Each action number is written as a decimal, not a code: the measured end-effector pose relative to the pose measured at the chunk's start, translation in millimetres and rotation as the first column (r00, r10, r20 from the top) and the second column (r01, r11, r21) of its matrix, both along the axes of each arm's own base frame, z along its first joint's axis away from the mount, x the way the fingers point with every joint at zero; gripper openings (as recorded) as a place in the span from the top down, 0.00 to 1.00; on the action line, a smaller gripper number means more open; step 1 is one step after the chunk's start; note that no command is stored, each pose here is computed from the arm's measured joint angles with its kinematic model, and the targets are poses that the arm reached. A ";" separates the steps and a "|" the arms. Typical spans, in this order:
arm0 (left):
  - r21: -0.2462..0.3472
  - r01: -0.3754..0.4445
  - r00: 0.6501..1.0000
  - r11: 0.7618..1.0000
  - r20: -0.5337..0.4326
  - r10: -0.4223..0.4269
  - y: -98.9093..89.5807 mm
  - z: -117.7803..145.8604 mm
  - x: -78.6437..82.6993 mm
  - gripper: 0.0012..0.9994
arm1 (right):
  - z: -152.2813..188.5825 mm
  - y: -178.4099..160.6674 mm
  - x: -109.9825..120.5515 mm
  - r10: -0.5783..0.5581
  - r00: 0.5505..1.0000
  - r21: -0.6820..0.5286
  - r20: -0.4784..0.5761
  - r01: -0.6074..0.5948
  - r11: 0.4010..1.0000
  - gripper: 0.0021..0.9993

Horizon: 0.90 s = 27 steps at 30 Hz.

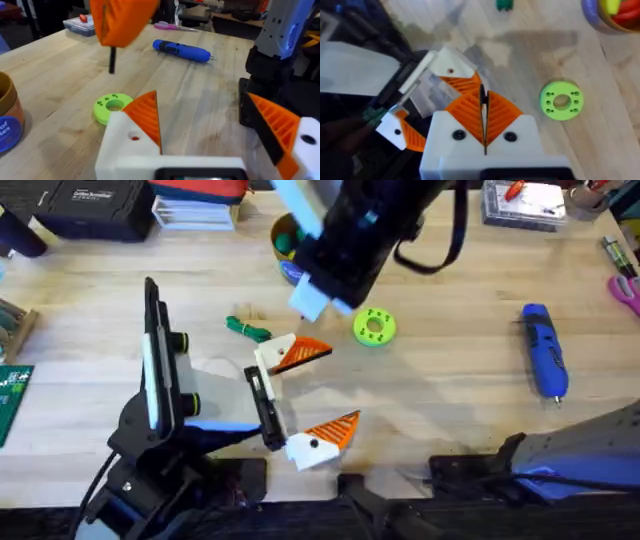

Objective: Pick up the gripper from the table and insert it into the empty holder that is missing its gripper. Then pick up a screw, insert it into the mounting hole, and use the screwdriver to tighten it. Finally, clean up the table by picking up the vegetable and placing it into the bucket.

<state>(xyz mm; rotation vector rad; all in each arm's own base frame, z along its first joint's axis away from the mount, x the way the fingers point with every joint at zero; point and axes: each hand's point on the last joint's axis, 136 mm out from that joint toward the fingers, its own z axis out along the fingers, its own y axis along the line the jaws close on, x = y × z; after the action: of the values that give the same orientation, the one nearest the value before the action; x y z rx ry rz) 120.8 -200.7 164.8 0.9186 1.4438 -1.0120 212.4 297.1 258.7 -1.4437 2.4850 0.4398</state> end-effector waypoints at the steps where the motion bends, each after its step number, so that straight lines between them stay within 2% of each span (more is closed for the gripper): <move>1: 0.000 0.000 1.000 1.000 0.000 0.000 0.0 0.0 0.0 0.01 | 0.0 2.9 -4.0 0.014 1.000 0.000 0.000 -0.014 1.000 0.99; 9: 0.000 0.000 1.000 1.000 0.000 0.000 0.0 0.0 0.1 0.01 | 1.0 19.5 -24.7 0.086 0.996 0.009 0.008 -0.086 0.996 0.99; 15: 0.000 0.000 1.000 1.000 0.000 0.000 0.0 0.0 0.0 0.01 | -0.5 23.3 -29.1 0.102 0.995 0.006 0.005 -0.102 0.995 0.99; 27: 0.000 0.000 1.000 1.000 0.000 0.000 0.0 0.0 0.0 0.01 | -25.0 31.7 -29.3 0.114 0.992 -0.052 -0.045 -0.116 0.992 0.99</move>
<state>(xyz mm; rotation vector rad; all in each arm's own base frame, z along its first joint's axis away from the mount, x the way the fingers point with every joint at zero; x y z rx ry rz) 120.9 -200.7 164.8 0.9184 1.4438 -1.0117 183.1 328.9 233.8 -1.6217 2.4730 0.4313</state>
